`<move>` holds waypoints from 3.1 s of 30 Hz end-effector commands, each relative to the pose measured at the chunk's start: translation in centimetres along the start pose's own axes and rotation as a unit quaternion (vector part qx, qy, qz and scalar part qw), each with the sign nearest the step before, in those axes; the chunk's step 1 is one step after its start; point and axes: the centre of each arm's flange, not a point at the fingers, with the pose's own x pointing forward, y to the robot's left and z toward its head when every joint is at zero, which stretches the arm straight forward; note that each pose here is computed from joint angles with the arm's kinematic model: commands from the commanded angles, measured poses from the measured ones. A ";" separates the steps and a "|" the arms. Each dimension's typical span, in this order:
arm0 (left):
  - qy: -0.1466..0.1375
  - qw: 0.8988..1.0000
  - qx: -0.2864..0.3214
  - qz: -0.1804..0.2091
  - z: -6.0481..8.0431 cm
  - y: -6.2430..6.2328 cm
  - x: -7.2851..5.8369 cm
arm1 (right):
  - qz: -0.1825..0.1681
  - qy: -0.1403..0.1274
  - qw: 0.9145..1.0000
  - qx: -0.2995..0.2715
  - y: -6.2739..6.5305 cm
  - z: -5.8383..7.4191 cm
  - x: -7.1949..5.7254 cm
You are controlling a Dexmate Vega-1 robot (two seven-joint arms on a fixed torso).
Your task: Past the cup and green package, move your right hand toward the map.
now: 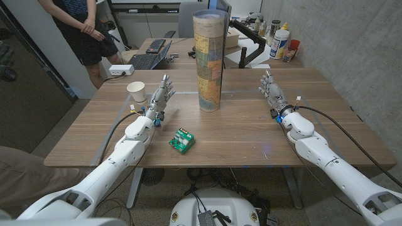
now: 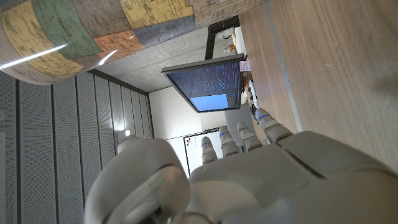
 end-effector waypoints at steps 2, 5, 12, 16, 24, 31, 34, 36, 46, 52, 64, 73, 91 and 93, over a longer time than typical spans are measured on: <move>-0.002 1.000 -0.001 -0.001 0.1 0.3 0.1 | 0.012 -0.004 1.000 -0.003 0.9 0.3 0.4; -0.003 1.000 -0.001 0.000 0.2 0.4 0.0 | 0.015 -0.001 1.000 -0.002 1.2 0.3 0.9; -0.003 1.000 -0.002 0.004 0.1 0.8 -0.3 | 0.024 -0.005 1.000 -0.002 1.9 0.4 1.6; -0.003 1.000 -0.002 0.006 0.1 1.0 -0.5 | 0.026 -0.009 1.000 -0.004 2.2 0.7 1.7; -0.003 1.000 -0.004 0.006 0.0 1.1 -0.6 | 0.033 -0.011 0.999 -0.007 2.5 1.0 1.9; -0.004 1.000 -0.003 0.006 0.1 1.3 -0.6 | 0.036 -0.013 0.999 -0.007 2.9 1.2 2.2; -0.005 1.000 -0.001 0.006 0.2 1.5 -0.5 | 0.038 -0.014 0.999 -0.006 3.0 1.3 2.3; -0.006 1.000 0.001 0.006 0.4 1.7 -0.4 | 0.040 -0.013 0.999 -0.007 3.1 1.2 2.3; -0.011 1.000 0.004 0.005 0.9 1.9 -0.1 | 0.046 -0.017 0.999 -0.005 3.5 1.3 2.3; -0.014 1.000 0.006 0.004 1.1 1.9 0.2 | 0.046 -0.022 0.999 -0.007 3.7 1.6 2.2; -0.015 1.000 0.010 0.003 1.3 2.0 0.3 | 0.053 -0.033 0.998 -0.012 4.0 2.0 2.0; -0.014 1.000 0.009 0.006 1.3 2.0 0.0 | 0.063 -0.040 0.997 -0.014 4.3 2.2 1.9; -0.013 1.000 0.011 0.008 1.3 1.8 -0.2 | 0.077 -0.049 0.996 -0.016 4.8 2.4 1.5; -0.014 1.000 0.012 0.008 1.3 1.8 -0.2 | 0.082 -0.051 0.995 -0.019 4.9 2.4 1.5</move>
